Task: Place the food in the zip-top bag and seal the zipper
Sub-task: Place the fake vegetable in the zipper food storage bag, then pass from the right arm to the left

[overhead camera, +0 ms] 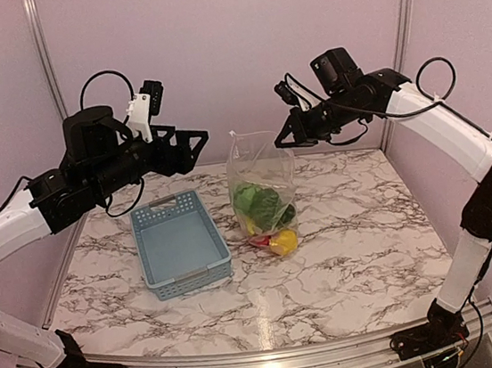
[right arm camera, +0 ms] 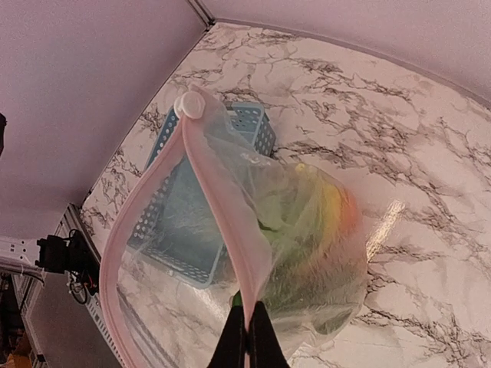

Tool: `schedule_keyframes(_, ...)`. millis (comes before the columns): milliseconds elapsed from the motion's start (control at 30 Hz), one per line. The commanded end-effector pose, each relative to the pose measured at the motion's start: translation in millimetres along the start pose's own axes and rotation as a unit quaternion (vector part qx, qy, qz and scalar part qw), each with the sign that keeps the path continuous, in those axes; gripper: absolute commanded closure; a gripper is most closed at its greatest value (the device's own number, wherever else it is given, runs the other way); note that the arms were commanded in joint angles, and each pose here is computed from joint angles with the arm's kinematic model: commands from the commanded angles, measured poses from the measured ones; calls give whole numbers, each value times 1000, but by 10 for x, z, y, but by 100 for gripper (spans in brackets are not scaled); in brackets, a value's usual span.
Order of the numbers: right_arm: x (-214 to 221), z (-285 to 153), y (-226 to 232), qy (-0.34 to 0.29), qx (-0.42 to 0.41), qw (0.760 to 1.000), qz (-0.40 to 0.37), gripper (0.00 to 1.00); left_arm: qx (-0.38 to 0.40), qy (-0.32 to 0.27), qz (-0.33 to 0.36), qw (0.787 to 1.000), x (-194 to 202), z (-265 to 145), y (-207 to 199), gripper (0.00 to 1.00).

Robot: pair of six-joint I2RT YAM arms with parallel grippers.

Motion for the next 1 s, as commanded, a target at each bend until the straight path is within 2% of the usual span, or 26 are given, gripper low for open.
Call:
schedule_keyframes(0,-144,-277,359,-22,-74,994,-71,100,32,74,49,996,400,-124,43,12)
schedule_keyframes(167,-71,-373,672,-30,-156,983,-88,100,33,108,86,990,656,-145,119,15)
schedule_keyframes(267,46,-371,759,-20,-179,979,-91,100,59,125,91,986,758,-122,64,15)
schedule_keyframes(533,287,-164,547,24,-130,987,-88,100,174,189,138,957,1259,56,-147,21)
schedule_keyframes(667,311,-89,480,36,-118,989,-83,100,218,196,149,944,1347,175,-273,25)
schedule_keyframes(833,321,-53,470,41,-118,989,-77,100,189,173,155,954,1379,398,-196,28)
schedule_keyframes(967,315,-21,435,44,-110,990,-74,100,139,122,140,973,1322,534,-4,28)
Point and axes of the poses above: each gripper's point midway between its finger pads, its own z axis out along the fingers, its own y axis along the line the jaws close on, x = y × z, the point moved 3 cm from there along -z, back along the fingers, and after that the axes turned 13 degrees about -z, right-handed, at the moved point
